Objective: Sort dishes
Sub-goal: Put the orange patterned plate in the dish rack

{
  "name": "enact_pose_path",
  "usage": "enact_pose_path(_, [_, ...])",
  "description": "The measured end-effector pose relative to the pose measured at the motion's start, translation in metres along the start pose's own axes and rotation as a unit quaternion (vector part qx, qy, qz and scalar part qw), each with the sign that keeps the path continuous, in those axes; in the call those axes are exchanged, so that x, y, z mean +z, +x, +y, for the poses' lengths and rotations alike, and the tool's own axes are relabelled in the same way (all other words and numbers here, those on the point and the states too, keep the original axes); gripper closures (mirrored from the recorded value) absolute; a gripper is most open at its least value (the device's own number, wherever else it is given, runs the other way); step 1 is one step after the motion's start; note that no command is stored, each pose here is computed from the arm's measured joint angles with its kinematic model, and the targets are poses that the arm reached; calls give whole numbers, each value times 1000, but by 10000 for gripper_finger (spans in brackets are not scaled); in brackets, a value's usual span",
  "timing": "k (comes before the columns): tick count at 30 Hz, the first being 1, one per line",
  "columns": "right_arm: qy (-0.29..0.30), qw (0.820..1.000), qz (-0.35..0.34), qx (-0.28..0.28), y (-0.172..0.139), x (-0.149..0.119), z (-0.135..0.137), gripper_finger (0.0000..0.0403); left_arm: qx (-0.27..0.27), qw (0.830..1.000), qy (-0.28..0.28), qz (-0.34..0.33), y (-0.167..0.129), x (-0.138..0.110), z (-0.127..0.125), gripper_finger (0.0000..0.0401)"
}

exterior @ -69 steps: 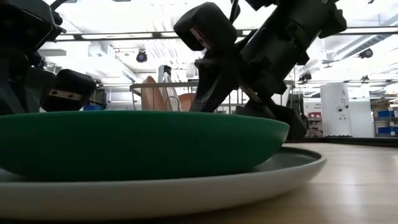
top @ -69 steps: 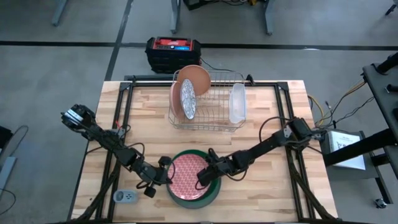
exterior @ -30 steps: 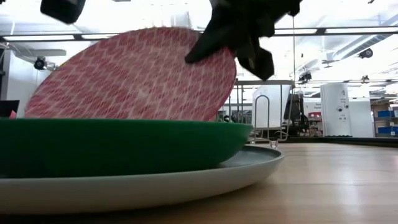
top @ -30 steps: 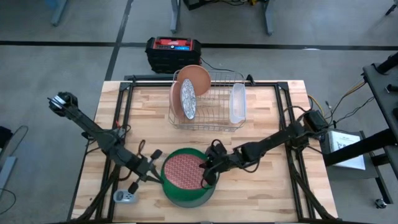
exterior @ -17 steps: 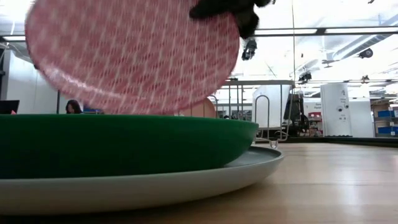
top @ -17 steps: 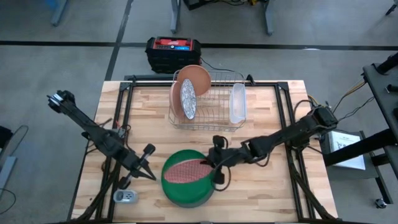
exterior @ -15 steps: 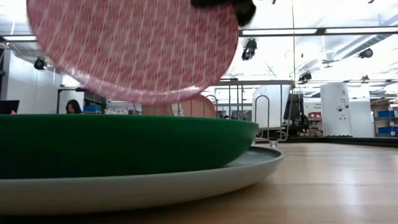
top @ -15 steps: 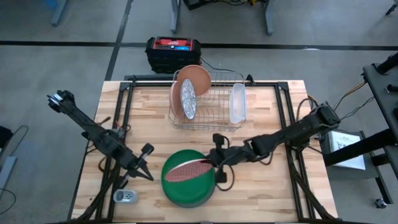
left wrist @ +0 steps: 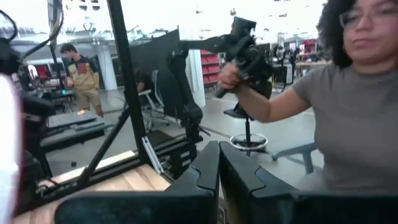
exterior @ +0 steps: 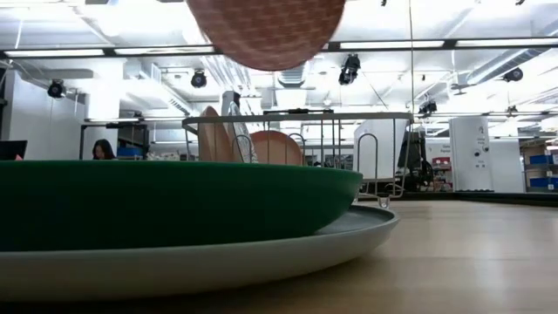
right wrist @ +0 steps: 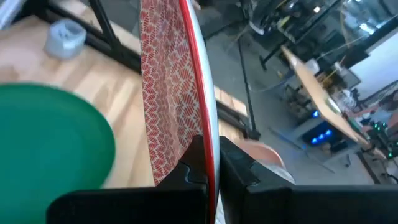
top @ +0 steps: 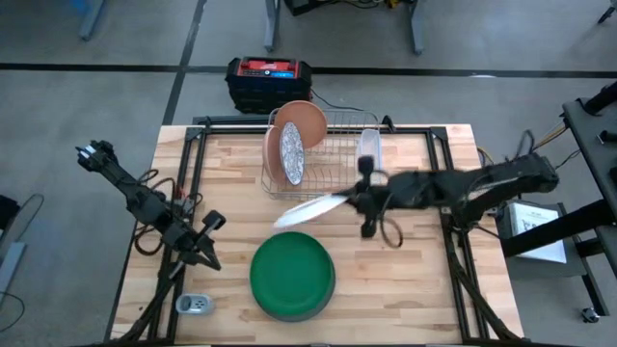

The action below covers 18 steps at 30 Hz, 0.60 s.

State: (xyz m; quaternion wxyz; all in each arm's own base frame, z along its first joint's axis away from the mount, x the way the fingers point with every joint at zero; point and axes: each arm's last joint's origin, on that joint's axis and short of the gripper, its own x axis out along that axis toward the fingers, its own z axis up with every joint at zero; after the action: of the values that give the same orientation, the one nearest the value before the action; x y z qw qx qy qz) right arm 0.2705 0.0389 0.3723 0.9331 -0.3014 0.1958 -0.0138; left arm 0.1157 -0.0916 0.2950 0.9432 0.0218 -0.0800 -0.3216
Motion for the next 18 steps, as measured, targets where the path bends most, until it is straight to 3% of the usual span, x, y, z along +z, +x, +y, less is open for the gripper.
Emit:
enact_pose_path(6, [-34,999,33,3,-16,-9,-52,401,17,1000,21,-11,-6,4,1,401])
enact_pose_path(9, [-97,994,53,-8,-17,-12,-74,401,57,997,43,-12,-8,6,4,401])
enact_pose_path(12, [-206,973,99,18,-15,-22,-87,401,103,993,58,-9,-11,7,7,401])
enact_pose_path(18, [-327,935,131,44,1,-30,-110,401,161,983,86,9,-15,7,10,401])
